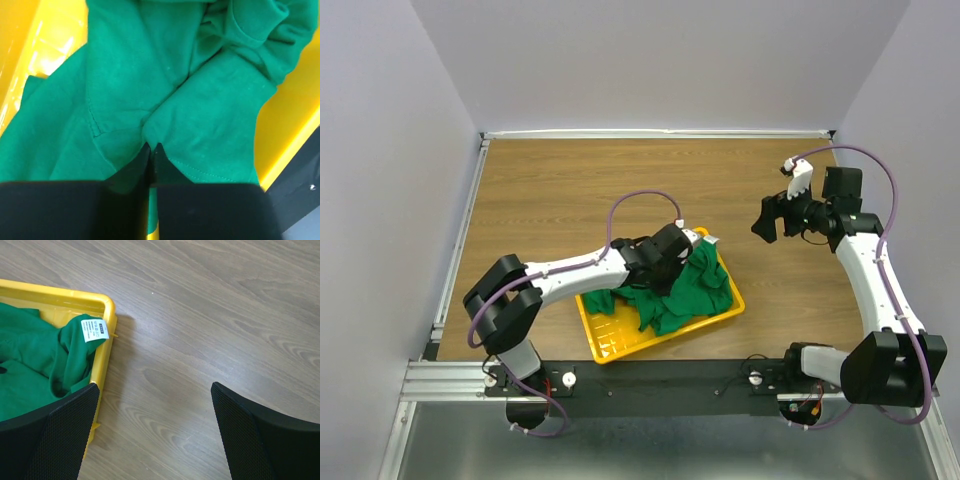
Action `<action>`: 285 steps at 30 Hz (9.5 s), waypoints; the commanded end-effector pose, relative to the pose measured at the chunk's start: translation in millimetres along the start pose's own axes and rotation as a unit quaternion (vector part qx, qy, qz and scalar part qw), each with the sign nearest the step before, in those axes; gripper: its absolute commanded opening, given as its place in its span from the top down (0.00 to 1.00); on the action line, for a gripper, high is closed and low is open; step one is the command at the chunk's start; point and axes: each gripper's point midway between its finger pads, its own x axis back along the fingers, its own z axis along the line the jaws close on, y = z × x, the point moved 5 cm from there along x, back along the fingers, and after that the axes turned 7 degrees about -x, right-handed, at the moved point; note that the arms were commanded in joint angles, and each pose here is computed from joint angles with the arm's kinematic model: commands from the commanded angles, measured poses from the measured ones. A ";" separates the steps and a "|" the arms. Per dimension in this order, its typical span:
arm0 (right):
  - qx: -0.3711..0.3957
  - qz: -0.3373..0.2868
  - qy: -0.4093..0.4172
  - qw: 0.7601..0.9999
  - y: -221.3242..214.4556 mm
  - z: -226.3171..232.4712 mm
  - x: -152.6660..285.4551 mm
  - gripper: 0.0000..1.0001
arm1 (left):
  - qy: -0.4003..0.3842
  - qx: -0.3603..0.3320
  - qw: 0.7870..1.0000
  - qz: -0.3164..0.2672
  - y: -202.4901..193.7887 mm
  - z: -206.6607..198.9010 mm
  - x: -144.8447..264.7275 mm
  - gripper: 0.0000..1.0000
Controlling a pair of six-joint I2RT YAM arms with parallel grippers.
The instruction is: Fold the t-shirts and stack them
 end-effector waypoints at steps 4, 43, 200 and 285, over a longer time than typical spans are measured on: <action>-0.009 -0.017 0.020 1.000 13.9 8.7 10.2 0.00 | 0.053 -0.012 0.980 -0.190 111.6 -3.9 100.1 1.00; -0.020 -0.066 -0.017 0.997 40.2 5.5 34.6 0.00 | 0.148 0.021 0.670 -0.727 367.2 111.7 399.0 1.00; -0.071 -0.121 0.577 0.805 170.8 381.3 -265.7 0.19 | 0.191 0.325 0.637 -0.673 -14.7 116.5 410.9 0.09; -0.077 0.088 0.088 0.989 71.6 30.0 -178.1 0.33 | 0.082 0.282 0.921 -0.256 38.7 184.0 62.1 0.30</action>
